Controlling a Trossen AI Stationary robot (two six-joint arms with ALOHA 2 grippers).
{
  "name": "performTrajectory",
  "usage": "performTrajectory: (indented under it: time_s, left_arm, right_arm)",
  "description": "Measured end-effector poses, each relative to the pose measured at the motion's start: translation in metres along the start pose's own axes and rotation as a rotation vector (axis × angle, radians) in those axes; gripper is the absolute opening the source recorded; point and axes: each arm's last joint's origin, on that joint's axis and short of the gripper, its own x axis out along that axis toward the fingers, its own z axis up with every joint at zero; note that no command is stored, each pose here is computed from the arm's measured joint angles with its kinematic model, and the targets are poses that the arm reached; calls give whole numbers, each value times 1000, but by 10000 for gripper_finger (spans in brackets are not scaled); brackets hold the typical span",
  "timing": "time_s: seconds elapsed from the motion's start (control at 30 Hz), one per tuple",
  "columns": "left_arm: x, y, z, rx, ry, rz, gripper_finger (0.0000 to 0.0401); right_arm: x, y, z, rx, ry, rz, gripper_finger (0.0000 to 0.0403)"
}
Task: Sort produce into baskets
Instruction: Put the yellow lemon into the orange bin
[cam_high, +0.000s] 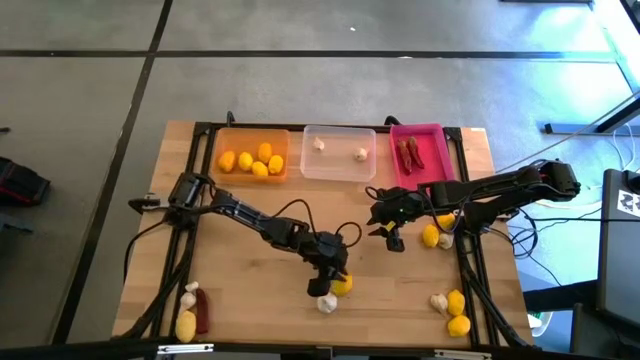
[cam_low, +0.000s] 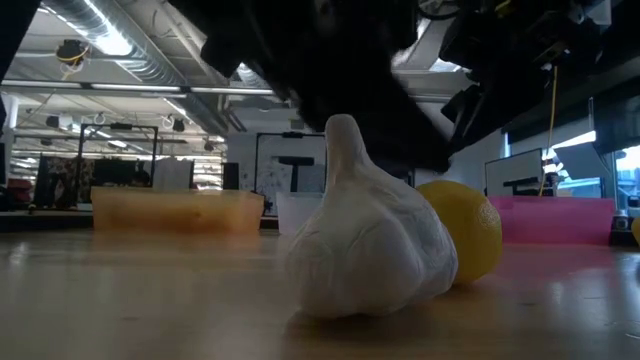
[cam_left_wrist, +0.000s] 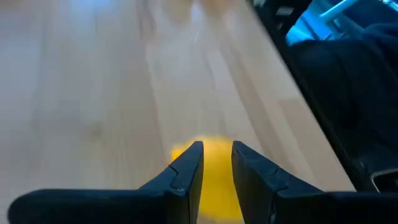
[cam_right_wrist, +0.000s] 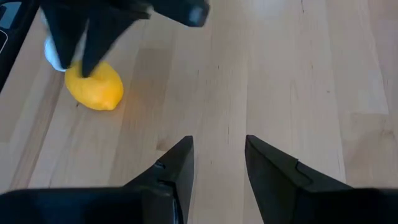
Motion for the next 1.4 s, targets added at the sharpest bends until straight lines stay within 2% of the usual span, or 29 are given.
performTrajectory:
  time_s: [0.1,0.27,0.53,0.67,0.77,0.87,1.03,1.1,1.2,1.4]
  left_arm:
    - [1,-4,2,73,-33,-14,70]
    - [8,1,-9,62,29,-33,53]
    - [0,15,-13,31,135,12,32]
    - [-10,15,-19,26,240,131,26]
    - [-32,15,-17,29,319,282,23]
    - [-54,11,-3,9,302,363,24]
    - [-70,3,14,-11,200,351,31]
    - [-73,2,19,-16,159,346,34]
    - [-71,3,15,-30,184,353,40]
    - [-68,4,13,-47,186,355,51]
  right_arm:
    - [0,0,0,0,0,0,138]
    - [0,0,0,1,0,0,138]
    - [0,0,-3,6,29,-2,138]
    - [0,0,-4,8,44,-3,138]
    - [0,-1,-4,8,43,-20,138]
    - [0,-1,-4,8,42,-47,138]
    - [0,-2,-5,9,53,-50,138]
    - [-1,-1,-9,21,96,-29,138]
    - [-5,5,-20,62,197,4,138]
    - [-16,29,-37,108,348,-21,138]
